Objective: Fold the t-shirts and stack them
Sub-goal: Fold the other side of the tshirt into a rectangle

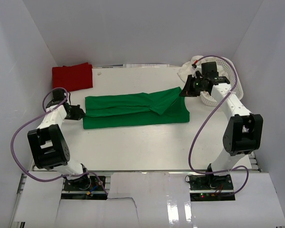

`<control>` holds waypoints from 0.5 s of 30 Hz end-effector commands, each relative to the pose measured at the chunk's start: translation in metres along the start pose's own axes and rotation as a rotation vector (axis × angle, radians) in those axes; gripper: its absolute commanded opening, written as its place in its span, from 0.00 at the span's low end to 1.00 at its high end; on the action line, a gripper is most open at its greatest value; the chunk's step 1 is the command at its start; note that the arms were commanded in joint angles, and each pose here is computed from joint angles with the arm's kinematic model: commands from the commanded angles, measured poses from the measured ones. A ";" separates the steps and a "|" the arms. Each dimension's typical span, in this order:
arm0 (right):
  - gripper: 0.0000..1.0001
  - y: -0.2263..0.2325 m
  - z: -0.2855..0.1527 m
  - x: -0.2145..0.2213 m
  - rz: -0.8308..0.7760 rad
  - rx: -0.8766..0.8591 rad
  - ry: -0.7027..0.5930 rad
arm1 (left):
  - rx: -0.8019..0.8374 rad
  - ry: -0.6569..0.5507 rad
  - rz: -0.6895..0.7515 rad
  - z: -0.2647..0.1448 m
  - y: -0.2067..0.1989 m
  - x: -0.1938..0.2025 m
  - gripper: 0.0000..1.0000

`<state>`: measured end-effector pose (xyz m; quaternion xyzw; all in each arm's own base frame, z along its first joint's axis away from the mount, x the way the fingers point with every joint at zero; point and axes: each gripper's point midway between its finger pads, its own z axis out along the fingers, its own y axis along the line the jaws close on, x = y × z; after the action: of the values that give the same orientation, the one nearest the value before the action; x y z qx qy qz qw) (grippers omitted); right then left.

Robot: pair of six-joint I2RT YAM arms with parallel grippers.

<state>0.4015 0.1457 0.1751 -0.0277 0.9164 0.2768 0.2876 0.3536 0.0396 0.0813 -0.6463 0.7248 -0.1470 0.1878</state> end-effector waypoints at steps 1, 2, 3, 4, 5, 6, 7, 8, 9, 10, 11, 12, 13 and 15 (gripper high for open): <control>0.08 0.003 -0.002 -0.027 -0.026 -0.008 -0.076 | 0.064 -0.047 0.014 -0.009 -0.024 -0.014 0.00; 0.08 0.001 0.000 -0.027 -0.023 -0.008 -0.073 | 0.067 -0.045 0.014 -0.008 -0.025 -0.015 0.00; 0.08 0.000 0.004 -0.025 -0.018 -0.009 -0.066 | 0.059 -0.040 0.019 -0.004 -0.025 -0.014 0.00; 0.08 0.000 0.005 -0.026 -0.016 -0.011 -0.066 | 0.062 -0.035 0.020 -0.004 -0.027 -0.014 0.00; 0.08 -0.001 0.006 -0.027 -0.015 -0.011 -0.068 | 0.065 -0.024 0.022 -0.002 -0.028 -0.013 0.00; 0.08 -0.002 0.009 -0.026 -0.014 -0.014 -0.064 | 0.066 -0.017 0.025 0.000 -0.029 -0.012 0.00; 0.08 -0.002 0.010 -0.026 -0.010 -0.015 -0.063 | 0.060 -0.007 0.026 0.004 -0.028 -0.011 0.00; 0.08 -0.003 0.012 -0.025 -0.008 -0.015 -0.061 | 0.065 0.002 0.032 0.006 -0.029 -0.009 0.00; 0.08 -0.004 0.014 -0.025 -0.008 -0.013 -0.062 | 0.067 0.012 0.031 0.007 -0.030 -0.008 0.00; 0.08 -0.005 0.015 -0.025 -0.006 -0.012 -0.062 | 0.064 0.016 0.031 0.009 -0.030 -0.007 0.00; 0.08 -0.006 0.017 -0.026 -0.006 -0.011 -0.065 | 0.062 0.017 0.035 0.011 -0.030 -0.006 0.00; 0.08 -0.007 0.018 -0.026 -0.006 -0.011 -0.065 | 0.061 0.011 0.037 0.012 -0.030 -0.006 0.00; 0.08 -0.007 0.019 -0.027 -0.005 -0.010 -0.067 | 0.063 0.009 0.039 0.012 -0.031 -0.006 0.00; 0.08 -0.008 0.022 -0.028 -0.005 -0.016 -0.071 | 0.066 0.003 0.047 0.013 -0.034 -0.006 0.00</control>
<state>0.4190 0.1467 0.1544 -0.0179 0.9181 0.2772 0.2829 0.3739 0.0400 0.0656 -0.6372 0.7343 -0.1527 0.1775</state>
